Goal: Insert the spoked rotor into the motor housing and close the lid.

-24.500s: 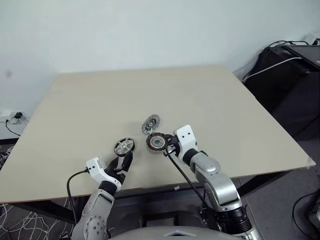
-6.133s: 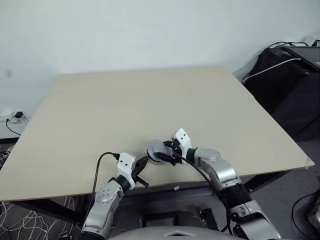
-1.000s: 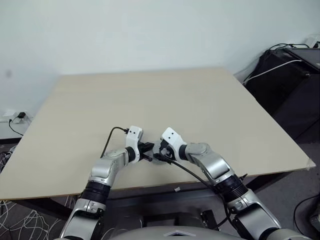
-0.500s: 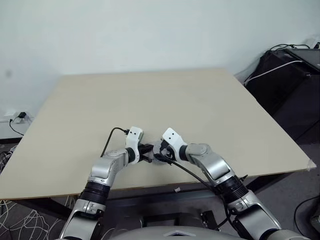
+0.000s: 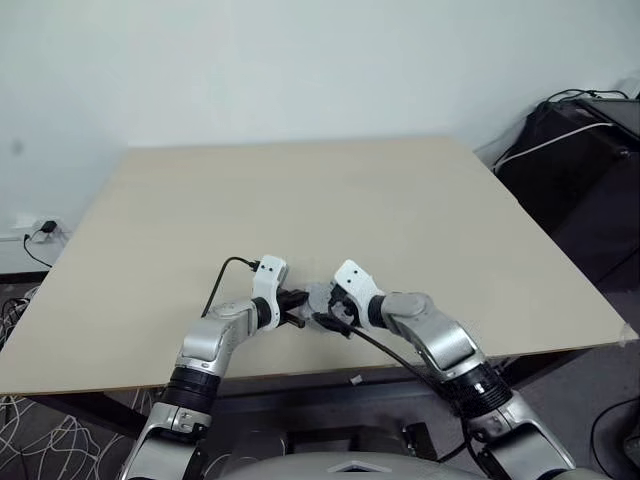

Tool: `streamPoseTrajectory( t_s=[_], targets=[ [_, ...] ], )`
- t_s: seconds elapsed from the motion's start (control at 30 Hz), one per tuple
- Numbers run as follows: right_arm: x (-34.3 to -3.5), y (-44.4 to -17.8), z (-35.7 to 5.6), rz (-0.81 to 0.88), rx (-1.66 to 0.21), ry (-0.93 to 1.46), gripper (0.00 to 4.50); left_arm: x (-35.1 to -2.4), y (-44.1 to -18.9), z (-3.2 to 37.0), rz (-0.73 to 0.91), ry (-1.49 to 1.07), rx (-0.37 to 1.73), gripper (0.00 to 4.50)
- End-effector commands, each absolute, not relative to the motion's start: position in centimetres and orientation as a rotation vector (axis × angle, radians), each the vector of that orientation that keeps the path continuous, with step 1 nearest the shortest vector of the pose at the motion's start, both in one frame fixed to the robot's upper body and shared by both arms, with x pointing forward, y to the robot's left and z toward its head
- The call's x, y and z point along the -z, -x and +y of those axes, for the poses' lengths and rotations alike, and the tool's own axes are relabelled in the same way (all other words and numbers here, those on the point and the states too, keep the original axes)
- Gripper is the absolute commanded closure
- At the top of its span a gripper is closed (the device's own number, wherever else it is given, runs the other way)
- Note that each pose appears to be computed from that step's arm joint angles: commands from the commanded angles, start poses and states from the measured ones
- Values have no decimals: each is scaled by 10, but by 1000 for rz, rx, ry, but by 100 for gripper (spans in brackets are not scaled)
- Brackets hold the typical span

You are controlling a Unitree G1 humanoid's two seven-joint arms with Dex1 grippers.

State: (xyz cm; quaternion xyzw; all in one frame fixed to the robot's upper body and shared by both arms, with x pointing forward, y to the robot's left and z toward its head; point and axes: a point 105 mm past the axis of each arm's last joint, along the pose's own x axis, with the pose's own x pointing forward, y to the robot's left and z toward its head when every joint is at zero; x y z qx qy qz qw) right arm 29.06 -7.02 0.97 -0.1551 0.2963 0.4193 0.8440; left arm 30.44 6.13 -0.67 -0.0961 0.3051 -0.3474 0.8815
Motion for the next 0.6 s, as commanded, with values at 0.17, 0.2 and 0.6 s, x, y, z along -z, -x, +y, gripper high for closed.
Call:
streamPoseTrajectory(
  t_s=[0.17, 0.2, 0.6],
  targets=[
    [-45, -276, -77, 533, -959, 302, 3, 15, -296, 53, 684, 209, 757, 450],
    [-48, -279, -80, 520, -926, 286, 3, 15, -295, 52, 683, 211, 760, 450],
    [-27, -285, -98, 728, -526, -396, 3, 14, -295, 49, 679, 211, 775, 450]
  ],
)
